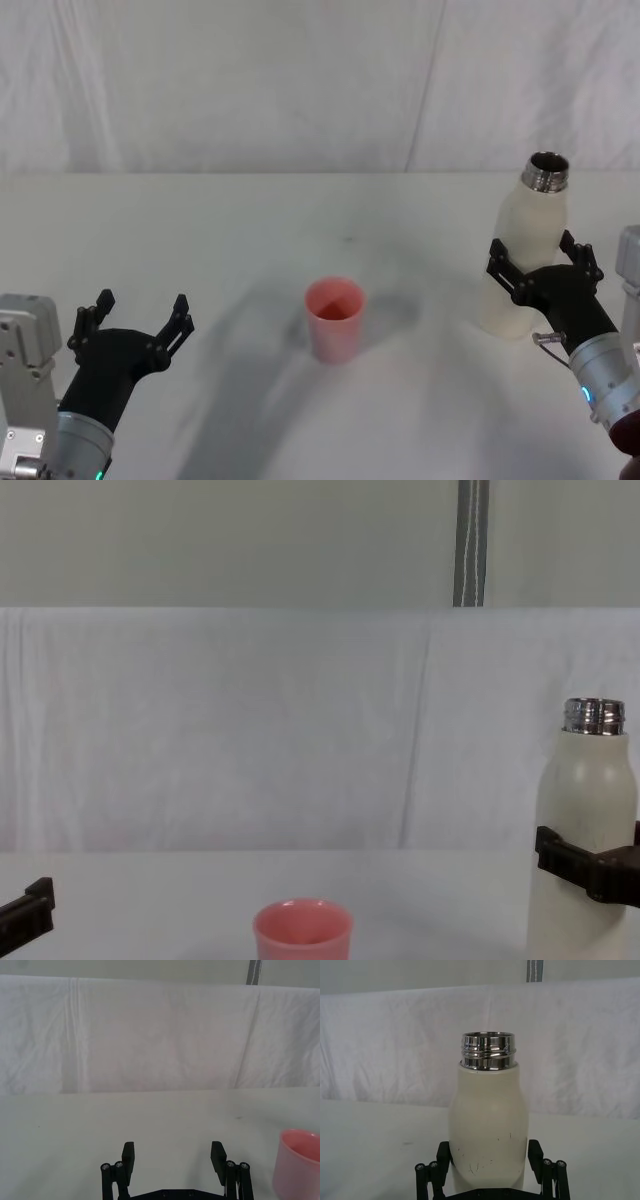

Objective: Grasp the thermos with one hand and pour water into the cup lid.

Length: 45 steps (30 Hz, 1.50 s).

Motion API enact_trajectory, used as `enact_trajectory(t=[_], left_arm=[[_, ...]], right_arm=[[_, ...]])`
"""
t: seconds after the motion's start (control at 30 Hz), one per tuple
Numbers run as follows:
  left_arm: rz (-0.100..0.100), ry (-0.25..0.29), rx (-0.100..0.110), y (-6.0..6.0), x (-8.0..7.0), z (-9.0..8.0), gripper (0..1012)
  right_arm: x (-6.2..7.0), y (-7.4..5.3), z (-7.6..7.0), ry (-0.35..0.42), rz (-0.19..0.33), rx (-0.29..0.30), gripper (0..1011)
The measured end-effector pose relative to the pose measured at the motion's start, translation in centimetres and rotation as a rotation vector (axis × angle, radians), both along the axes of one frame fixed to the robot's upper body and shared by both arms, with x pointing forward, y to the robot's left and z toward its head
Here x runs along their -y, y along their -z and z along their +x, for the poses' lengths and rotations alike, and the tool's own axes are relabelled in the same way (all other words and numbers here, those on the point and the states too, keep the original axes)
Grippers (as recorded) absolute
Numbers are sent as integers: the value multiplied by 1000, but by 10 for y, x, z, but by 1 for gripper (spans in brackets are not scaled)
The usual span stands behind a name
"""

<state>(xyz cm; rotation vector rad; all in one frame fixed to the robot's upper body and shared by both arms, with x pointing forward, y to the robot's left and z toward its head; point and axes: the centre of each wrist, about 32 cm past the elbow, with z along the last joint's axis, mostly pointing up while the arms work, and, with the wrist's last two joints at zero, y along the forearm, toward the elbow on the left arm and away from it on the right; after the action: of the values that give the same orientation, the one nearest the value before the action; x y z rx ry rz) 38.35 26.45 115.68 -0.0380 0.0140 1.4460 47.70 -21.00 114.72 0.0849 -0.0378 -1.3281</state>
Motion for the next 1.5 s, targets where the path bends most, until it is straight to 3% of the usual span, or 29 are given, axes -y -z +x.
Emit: enact_trajectory(t=[0.77,1.5], left_arm=[[0,0,0,0,0,0,1001],[0,0,0,0,0,0,1001]], right_arm=[[-2,-1,17,-23,-8,2,1001],[-1,0,16,-23,-9,0,950]])
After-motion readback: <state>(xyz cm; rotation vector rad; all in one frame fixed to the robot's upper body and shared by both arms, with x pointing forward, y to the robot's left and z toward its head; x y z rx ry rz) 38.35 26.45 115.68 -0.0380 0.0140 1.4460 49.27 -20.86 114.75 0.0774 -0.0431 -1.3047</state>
